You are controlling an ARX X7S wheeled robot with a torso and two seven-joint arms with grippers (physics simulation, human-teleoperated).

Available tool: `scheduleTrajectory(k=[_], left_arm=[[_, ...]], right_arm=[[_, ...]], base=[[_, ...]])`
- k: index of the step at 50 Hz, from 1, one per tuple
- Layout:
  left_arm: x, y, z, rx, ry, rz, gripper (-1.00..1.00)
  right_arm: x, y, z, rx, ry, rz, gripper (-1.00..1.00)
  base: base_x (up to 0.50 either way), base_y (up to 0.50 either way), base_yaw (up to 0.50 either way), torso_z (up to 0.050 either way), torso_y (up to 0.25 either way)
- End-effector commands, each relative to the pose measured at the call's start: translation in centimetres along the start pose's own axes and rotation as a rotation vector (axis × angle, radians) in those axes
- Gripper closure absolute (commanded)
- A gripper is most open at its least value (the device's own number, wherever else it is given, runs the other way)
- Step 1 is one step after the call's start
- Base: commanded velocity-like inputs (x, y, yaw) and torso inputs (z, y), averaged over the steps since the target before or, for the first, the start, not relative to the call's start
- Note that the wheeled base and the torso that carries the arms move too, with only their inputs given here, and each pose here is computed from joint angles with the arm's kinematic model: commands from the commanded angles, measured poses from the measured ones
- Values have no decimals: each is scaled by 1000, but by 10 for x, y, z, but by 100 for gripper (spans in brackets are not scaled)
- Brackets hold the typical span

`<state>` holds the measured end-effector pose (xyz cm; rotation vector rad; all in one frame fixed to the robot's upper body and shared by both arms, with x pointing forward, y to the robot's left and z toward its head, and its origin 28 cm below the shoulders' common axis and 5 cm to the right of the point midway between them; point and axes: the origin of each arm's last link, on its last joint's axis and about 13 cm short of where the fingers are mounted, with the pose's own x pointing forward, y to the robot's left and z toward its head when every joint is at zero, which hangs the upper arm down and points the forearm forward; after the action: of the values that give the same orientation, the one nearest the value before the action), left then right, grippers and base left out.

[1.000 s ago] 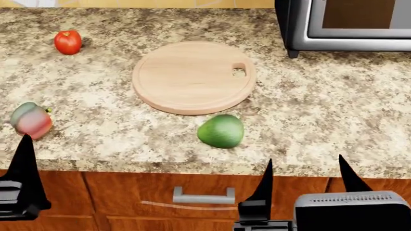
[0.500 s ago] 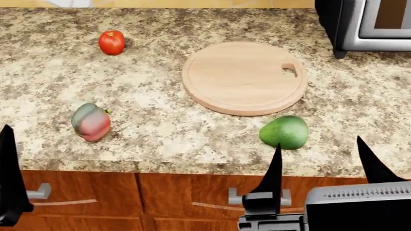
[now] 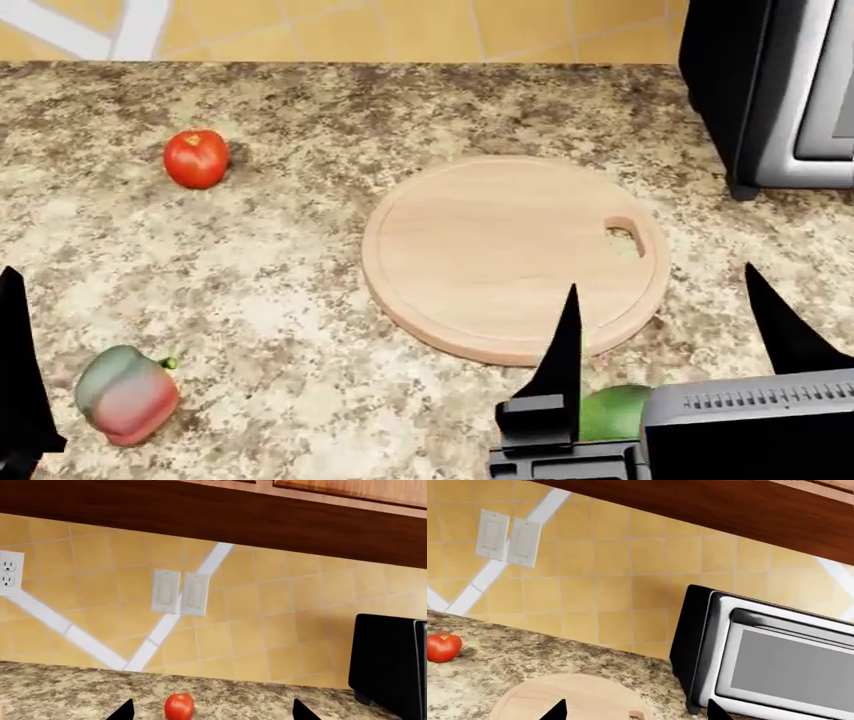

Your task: Place the avocado, onion, tomato and bell pepper on the cutting board.

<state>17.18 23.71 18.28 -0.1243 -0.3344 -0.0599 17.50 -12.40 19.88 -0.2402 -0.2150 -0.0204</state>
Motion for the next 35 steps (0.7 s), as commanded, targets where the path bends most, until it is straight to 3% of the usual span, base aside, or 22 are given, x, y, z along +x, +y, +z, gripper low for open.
scheduleTrajectory(k=[1, 7, 14, 20, 26, 35], left_arm=[[-3, -2, 1, 0, 0, 0, -100], [-4, -2, 2, -2, -1, 2, -100], [-4, -1, 2, -2, -5, 2, -100], [-4, -3, 1, -5, -6, 0, -100], [-7, -4, -1, -12, -2, 5, -100], [-12, -5, 0, -13, 0, 0, -100]], right_arm=[[-4, -1, 3, -1, 8, 7, -100], [-5, -2, 7, -23, 17, 9, -100], [-6, -8, 23, 6, 83, 37, -100], [-9, -17, 29, 96, 310, 126, -100], [-19, -23, 33, 77, 408, 169, -100], [-45, -28, 31, 19, 496, 145, -100]], base=[[500, 0, 0, 0, 0], [478, 0, 0, 0, 0], [15, 0, 0, 0, 2], [0, 0, 0, 0, 0], [0, 0, 0, 0, 0], [0, 0, 0, 0, 0]])
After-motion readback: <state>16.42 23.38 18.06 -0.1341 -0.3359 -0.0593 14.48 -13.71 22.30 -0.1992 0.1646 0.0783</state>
